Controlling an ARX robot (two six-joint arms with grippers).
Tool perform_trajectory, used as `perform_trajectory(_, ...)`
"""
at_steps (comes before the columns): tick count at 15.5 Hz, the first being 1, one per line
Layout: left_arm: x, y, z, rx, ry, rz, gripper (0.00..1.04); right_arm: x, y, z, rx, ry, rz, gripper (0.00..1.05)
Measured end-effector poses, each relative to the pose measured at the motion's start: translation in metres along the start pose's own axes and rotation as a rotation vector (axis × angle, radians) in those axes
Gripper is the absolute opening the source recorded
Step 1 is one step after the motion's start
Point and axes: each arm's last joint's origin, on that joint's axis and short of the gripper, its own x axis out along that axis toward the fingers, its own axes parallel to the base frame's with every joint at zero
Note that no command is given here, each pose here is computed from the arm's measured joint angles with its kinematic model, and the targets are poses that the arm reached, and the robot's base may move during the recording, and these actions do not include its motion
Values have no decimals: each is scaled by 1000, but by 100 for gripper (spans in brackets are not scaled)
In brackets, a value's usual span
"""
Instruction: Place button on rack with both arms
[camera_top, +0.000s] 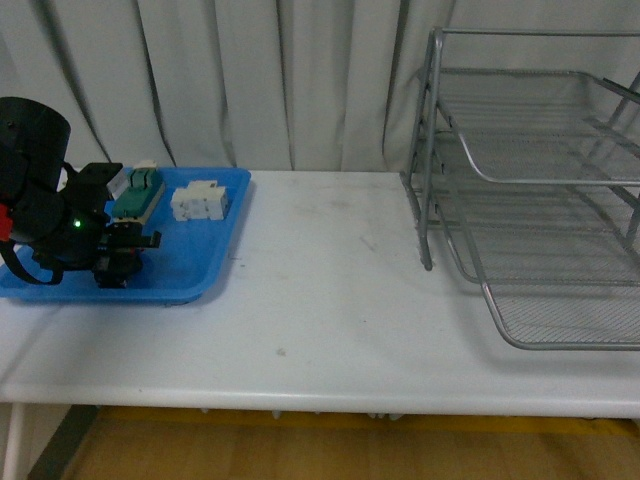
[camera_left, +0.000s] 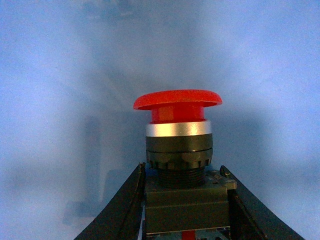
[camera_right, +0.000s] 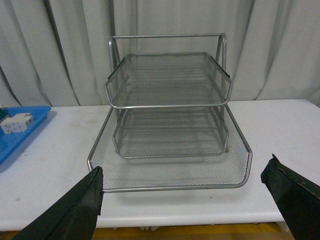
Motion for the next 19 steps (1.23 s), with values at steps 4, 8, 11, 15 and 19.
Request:
perform_trajectory(4,-170,-32,-19,69,-290,-48,37,0,0,0,0,0,0,98)
perform_trajectory(8,-289,-48,-137,-4,-336,80,37,0,0,0,0,0,0,98)
perform_trajectory(11,-295,-50,-139,2,-360,86,37,0,0,0,0,0,0,98)
perform_trajectory(15,-297,-49,-138,-1,-374,101,37,0,0,0,0,-1,0,98)
perform_trajectory(19,-295,-49,-139,-3,-360,105,37,0,0,0,0,0,0,98)
